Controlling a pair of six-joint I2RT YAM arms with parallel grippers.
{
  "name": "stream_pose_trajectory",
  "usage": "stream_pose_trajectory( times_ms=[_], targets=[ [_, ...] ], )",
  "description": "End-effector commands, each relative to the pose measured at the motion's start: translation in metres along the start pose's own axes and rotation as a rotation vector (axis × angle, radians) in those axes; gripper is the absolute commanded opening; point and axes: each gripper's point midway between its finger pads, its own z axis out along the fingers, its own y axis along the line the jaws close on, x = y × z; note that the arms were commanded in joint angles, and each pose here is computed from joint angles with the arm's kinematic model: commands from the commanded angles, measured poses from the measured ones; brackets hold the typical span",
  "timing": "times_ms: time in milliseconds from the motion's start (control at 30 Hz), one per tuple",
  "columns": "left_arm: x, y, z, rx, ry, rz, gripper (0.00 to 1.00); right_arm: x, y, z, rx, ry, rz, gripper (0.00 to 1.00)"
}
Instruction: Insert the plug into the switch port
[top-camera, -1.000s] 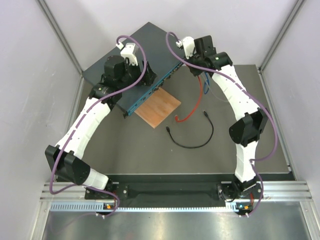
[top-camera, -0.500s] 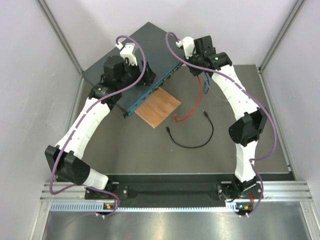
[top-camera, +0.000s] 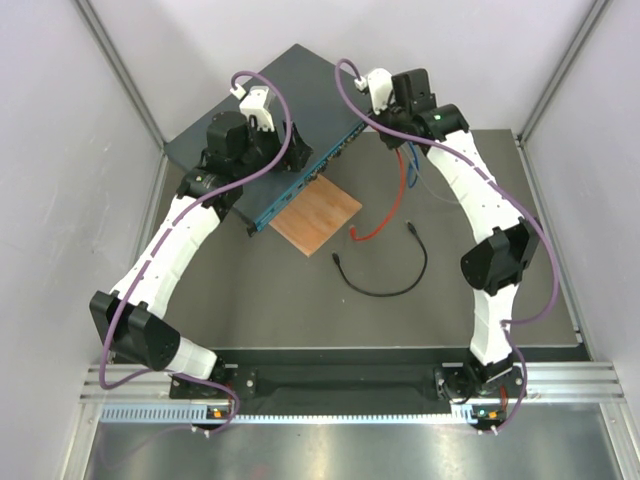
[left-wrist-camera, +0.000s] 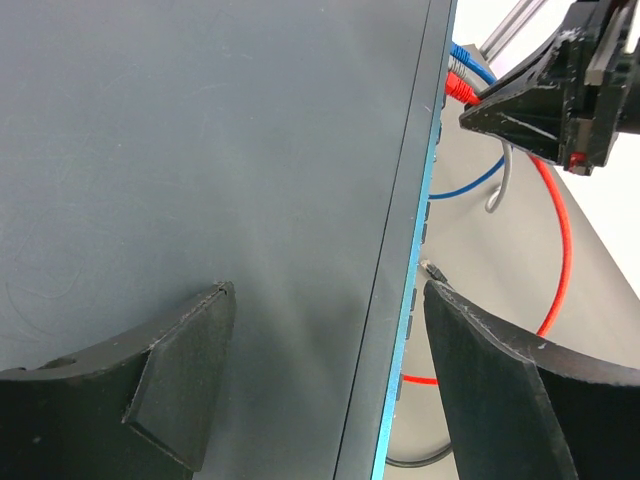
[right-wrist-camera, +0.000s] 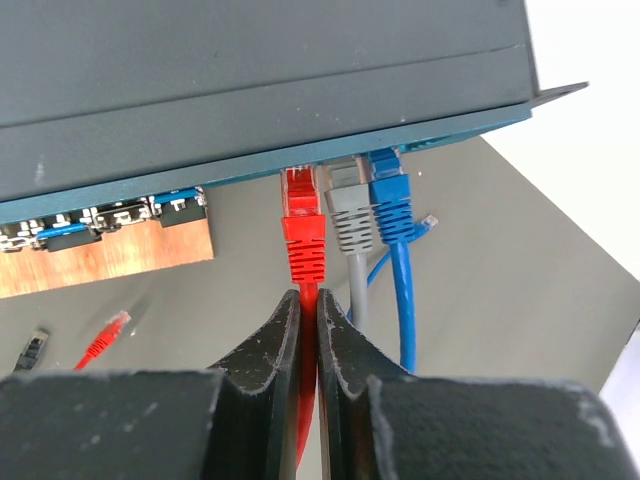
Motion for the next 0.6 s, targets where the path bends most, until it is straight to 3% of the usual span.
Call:
stream_pose_trajectory(
  times_ms=[0, 367, 567],
  targets=[
    [0.012, 0.002, -0.004, -0.001, 0.033, -0.024, 0.81, -0.093, 0.004, -0.041, -0.017, -0.351, -0.008, 0.0],
    [0.013, 0.004, -0.001, -0.002, 0.039, -0.029, 0.81, -0.093, 0.01, -0.016, -0.025, -0.353, -0.03, 0.0],
    [0.014, 0.005, 0.001, -0.005, 0.041, -0.03, 0.81, -0.107, 0.009, -0.019, -0.013, -0.415, -0.029, 0.0]
  ],
)
